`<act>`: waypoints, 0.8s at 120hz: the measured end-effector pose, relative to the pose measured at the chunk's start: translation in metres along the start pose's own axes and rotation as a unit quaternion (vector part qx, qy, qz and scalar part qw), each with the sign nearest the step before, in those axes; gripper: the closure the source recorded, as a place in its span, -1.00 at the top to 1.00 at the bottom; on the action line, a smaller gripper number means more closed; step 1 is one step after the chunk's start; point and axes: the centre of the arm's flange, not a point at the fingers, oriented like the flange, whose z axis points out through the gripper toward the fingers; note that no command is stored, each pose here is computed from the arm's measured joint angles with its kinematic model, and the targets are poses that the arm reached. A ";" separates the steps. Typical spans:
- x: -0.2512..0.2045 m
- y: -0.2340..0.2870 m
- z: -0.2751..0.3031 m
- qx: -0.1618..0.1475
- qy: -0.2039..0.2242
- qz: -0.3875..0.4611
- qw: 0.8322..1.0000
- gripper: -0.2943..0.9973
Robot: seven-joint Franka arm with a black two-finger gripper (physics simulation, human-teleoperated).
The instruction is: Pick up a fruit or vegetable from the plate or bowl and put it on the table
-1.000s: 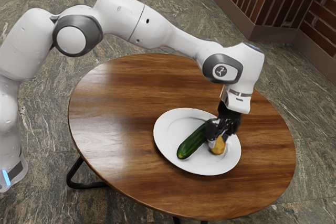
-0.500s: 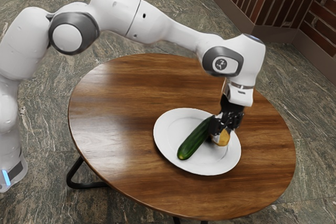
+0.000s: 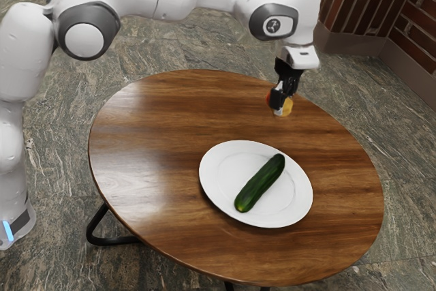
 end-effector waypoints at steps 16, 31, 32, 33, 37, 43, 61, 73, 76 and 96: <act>-0.046 -0.042 -0.005 0.018 -0.015 -0.078 0.997 -0.18; -0.079 -0.066 -0.007 0.027 -0.029 -0.139 0.989 -0.19; -0.080 -0.067 -0.007 0.028 -0.029 -0.143 0.989 -0.19; -0.082 -0.069 -0.007 0.028 -0.030 -0.146 0.988 -0.19; -0.088 -0.073 -0.007 0.029 -0.032 -0.158 0.986 -0.19; -0.092 -0.075 -0.006 0.030 -0.035 -0.171 0.984 -0.18; -0.100 -0.081 -0.003 0.029 -0.040 -0.202 0.978 0.19; -0.102 -0.082 -0.003 0.030 -0.040 -0.215 0.975 0.37; -0.102 -0.082 -0.003 0.030 -0.040 -0.218 0.975 0.40; -0.105 -0.085 -0.005 0.031 -0.039 -0.232 0.971 0.50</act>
